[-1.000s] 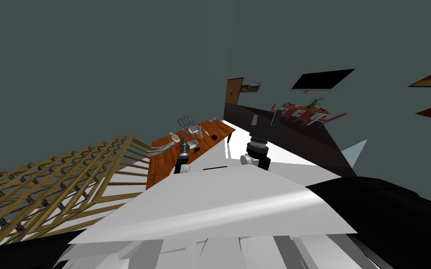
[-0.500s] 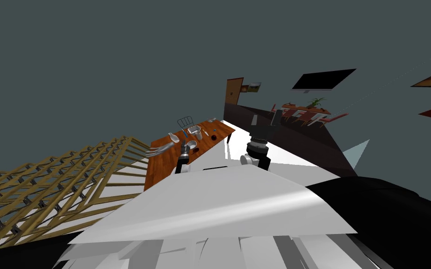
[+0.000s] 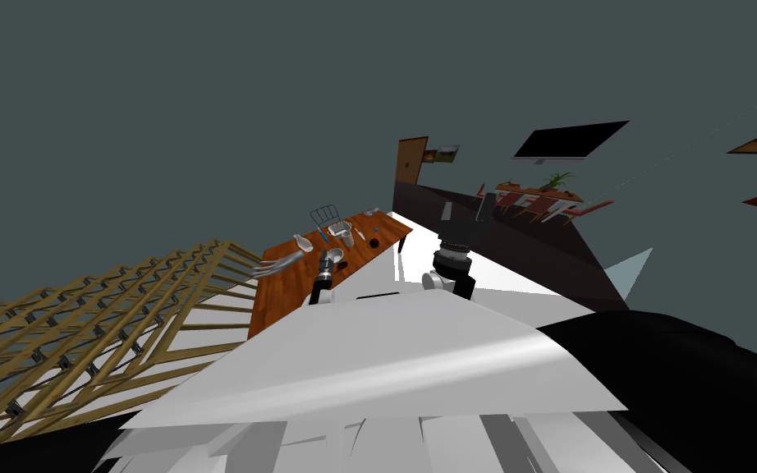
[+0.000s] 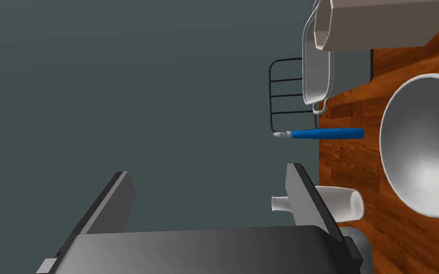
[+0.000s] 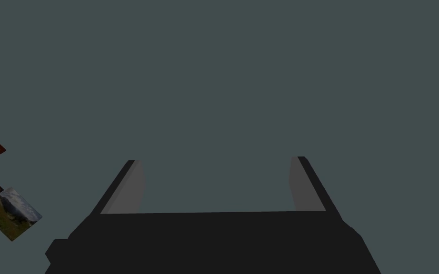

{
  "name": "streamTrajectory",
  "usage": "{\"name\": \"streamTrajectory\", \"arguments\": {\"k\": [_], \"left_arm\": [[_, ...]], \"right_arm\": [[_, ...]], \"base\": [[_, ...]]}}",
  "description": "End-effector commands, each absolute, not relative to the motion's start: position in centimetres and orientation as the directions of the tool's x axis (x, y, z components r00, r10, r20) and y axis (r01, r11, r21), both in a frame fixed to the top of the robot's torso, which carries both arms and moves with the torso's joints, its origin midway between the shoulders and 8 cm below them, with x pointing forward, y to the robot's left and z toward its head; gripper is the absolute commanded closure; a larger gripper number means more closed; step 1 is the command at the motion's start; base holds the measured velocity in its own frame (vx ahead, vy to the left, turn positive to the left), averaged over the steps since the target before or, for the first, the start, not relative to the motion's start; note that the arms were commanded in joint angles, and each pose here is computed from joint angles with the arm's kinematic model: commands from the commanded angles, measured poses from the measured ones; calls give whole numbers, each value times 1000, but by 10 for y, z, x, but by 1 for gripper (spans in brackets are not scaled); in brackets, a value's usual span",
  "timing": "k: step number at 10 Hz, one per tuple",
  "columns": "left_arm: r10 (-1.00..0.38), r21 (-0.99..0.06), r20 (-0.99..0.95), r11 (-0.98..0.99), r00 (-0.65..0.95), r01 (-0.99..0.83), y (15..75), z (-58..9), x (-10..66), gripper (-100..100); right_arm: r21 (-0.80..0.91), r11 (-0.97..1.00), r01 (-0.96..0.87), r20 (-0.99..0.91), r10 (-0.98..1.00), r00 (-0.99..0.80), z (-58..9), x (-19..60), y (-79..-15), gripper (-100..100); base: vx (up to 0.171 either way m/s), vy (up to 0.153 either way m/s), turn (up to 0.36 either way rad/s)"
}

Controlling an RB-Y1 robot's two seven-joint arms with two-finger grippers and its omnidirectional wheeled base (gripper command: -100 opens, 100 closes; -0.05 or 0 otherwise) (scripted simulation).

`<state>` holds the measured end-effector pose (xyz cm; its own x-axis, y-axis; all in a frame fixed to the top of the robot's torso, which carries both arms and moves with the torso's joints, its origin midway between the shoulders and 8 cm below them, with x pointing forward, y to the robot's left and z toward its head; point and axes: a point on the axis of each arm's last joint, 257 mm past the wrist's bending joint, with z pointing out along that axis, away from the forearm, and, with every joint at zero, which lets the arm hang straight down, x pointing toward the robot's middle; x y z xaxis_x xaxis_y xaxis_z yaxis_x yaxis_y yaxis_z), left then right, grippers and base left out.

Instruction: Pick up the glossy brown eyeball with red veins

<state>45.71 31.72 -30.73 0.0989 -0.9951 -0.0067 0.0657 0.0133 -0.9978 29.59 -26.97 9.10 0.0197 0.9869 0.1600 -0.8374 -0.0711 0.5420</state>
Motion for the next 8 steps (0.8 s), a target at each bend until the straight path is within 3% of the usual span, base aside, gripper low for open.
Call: {"name": "streamTrajectory", "arguments": {"k": [1, 8], "left_arm": [[-993, -1000, -3, 6, 117, 30, 328, -323, 458, -100], [-987, -996, -2, -13, 162, -90, 349, -377, 450, -100]], "right_arm": [[542, -71, -837, 160, 987, 20, 91, 296, -270, 0], [542, -71, -837, 160, 987, 20, 91, 296, -270, 0]], "base": [[40, -45, 13], [28, -29, 8]]}}
